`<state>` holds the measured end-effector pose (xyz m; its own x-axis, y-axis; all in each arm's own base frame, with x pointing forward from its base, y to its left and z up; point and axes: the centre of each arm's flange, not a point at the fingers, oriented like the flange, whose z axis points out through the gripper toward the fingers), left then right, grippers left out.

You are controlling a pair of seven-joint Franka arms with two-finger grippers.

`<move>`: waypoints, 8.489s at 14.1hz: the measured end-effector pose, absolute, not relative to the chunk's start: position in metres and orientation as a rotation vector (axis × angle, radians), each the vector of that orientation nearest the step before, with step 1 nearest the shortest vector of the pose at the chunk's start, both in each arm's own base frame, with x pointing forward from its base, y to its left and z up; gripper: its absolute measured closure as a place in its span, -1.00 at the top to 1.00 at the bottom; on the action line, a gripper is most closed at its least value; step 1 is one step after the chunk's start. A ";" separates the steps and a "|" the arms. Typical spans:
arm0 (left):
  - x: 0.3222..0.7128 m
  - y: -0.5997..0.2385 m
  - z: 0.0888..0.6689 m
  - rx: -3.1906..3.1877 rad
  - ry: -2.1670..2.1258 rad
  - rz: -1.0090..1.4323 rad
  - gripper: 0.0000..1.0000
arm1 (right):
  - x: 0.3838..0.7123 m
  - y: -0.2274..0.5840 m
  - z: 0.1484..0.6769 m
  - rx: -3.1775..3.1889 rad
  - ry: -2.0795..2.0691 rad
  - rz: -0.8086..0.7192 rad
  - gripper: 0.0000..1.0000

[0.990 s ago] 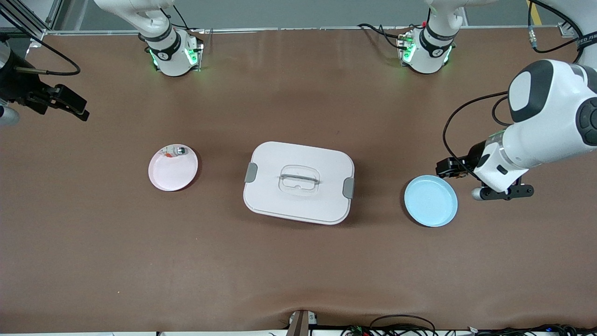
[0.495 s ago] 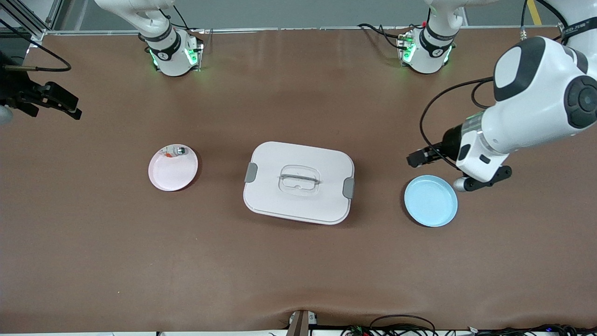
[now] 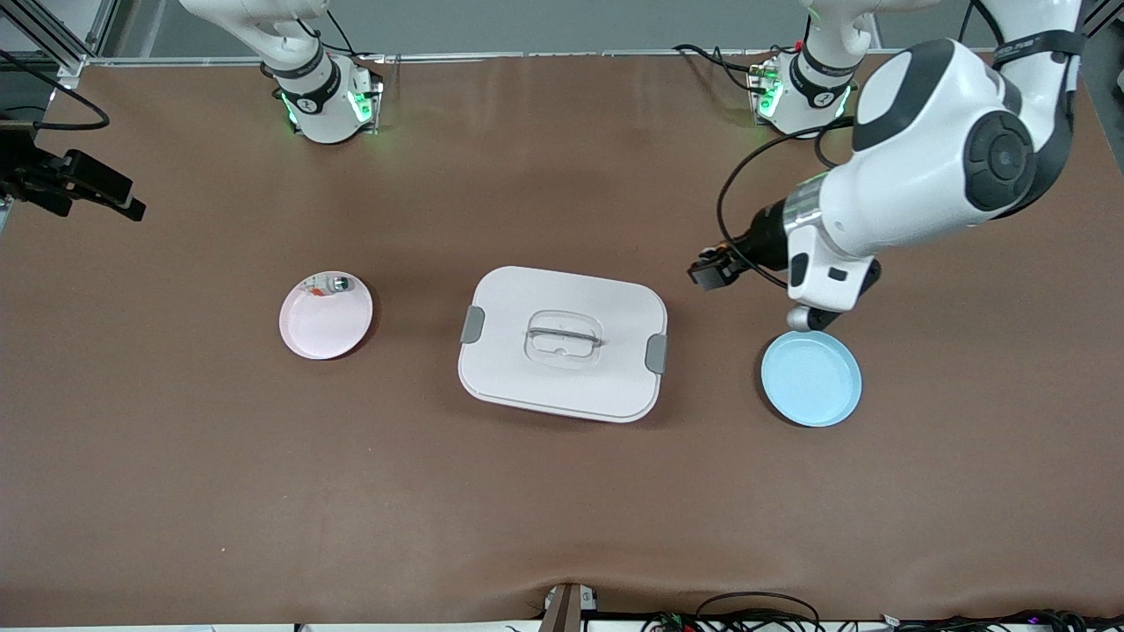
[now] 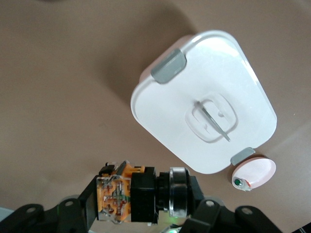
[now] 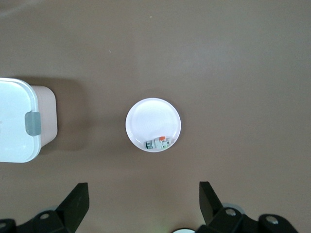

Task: Transfer orange switch to right arm and place
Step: 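Carry the switch with the left gripper over the white box, then hold the switch with the left gripper while the right gripper reaches it, then grasp the switch with the right gripper and open the left gripper, then carry the switch to the white plate while the left gripper withdraws, then lower the switch onto the white plate with the right gripper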

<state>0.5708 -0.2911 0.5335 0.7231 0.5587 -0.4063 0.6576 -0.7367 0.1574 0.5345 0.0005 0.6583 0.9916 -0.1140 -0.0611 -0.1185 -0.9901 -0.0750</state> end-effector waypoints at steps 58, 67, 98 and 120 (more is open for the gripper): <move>0.554 -0.449 0.501 2.148 1.729 -0.623 0.44 | 0.485 0.400 0.482 -2.264 0.395 -0.115 0.47; 0.554 -0.449 0.500 2.152 1.729 -0.618 0.44 | 0.493 0.404 0.465 -2.272 0.418 -0.148 0.22; 0.631 -0.226 0.558 2.921 0.864 0.081 1.00 | 0.582 0.083 0.463 -2.699 -1.204 -0.196 -0.29; 0.590 -0.041 0.647 3.176 -0.004 0.060 1.00 | 0.465 0.038 0.222 -2.360 -2.124 -0.152 -0.29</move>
